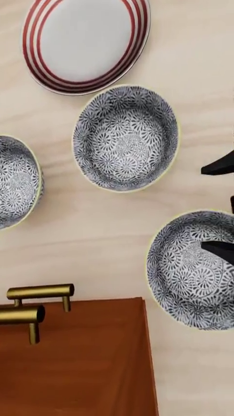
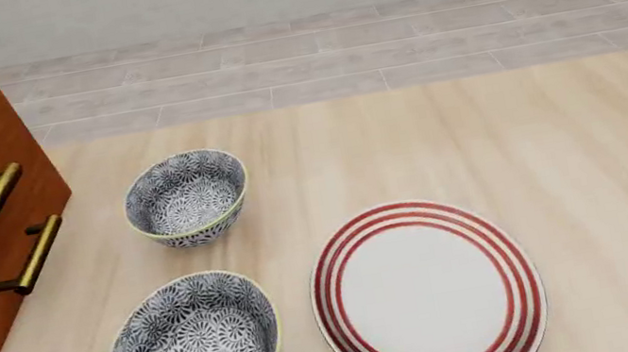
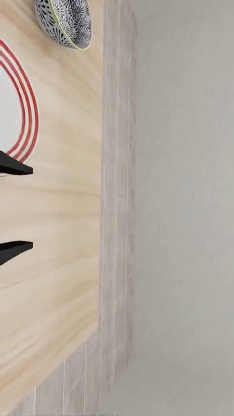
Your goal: Put the bowl at the front on the plate.
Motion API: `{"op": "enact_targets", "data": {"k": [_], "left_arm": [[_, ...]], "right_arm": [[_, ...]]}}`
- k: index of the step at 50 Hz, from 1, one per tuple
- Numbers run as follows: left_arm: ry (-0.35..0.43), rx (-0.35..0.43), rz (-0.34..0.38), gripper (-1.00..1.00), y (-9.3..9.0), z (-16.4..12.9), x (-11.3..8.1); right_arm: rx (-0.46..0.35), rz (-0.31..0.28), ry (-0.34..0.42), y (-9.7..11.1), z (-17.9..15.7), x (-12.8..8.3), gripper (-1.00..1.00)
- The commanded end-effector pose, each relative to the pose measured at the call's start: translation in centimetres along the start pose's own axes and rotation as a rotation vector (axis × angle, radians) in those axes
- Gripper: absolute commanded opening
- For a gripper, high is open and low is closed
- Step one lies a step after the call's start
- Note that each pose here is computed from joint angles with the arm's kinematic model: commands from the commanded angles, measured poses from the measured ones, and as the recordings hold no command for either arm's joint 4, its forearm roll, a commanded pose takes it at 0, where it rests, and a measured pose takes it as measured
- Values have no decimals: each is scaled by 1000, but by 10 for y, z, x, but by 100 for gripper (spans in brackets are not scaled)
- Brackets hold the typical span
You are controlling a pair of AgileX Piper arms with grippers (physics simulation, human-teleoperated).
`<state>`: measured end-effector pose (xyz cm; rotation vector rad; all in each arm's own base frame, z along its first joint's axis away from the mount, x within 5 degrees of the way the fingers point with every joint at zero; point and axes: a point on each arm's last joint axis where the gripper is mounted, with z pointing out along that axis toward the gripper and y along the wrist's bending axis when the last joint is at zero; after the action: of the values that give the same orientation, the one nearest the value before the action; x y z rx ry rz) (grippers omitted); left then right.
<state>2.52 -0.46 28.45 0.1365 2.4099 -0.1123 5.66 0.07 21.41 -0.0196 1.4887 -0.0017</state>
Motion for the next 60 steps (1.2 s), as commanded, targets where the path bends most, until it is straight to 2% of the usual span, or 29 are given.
{"op": "enact_targets", "data": {"k": [1, 18, 40, 60], "left_arm": [[40, -18, -28, 100, 1, 12, 13], [82, -46, -40, 100, 4, 35, 33], [106, -47, -57, 100, 5, 60, 43], [114, -72, -41, 100, 8, 84, 50]], "right_arm": [[-1, -8, -1, 0, 0, 0, 100], [-1, -11, -1, 0, 0, 0, 100], [-1, -13, -1, 0, 1, 0, 100], [-4, -14, -1, 0, 0, 0, 100]]}}
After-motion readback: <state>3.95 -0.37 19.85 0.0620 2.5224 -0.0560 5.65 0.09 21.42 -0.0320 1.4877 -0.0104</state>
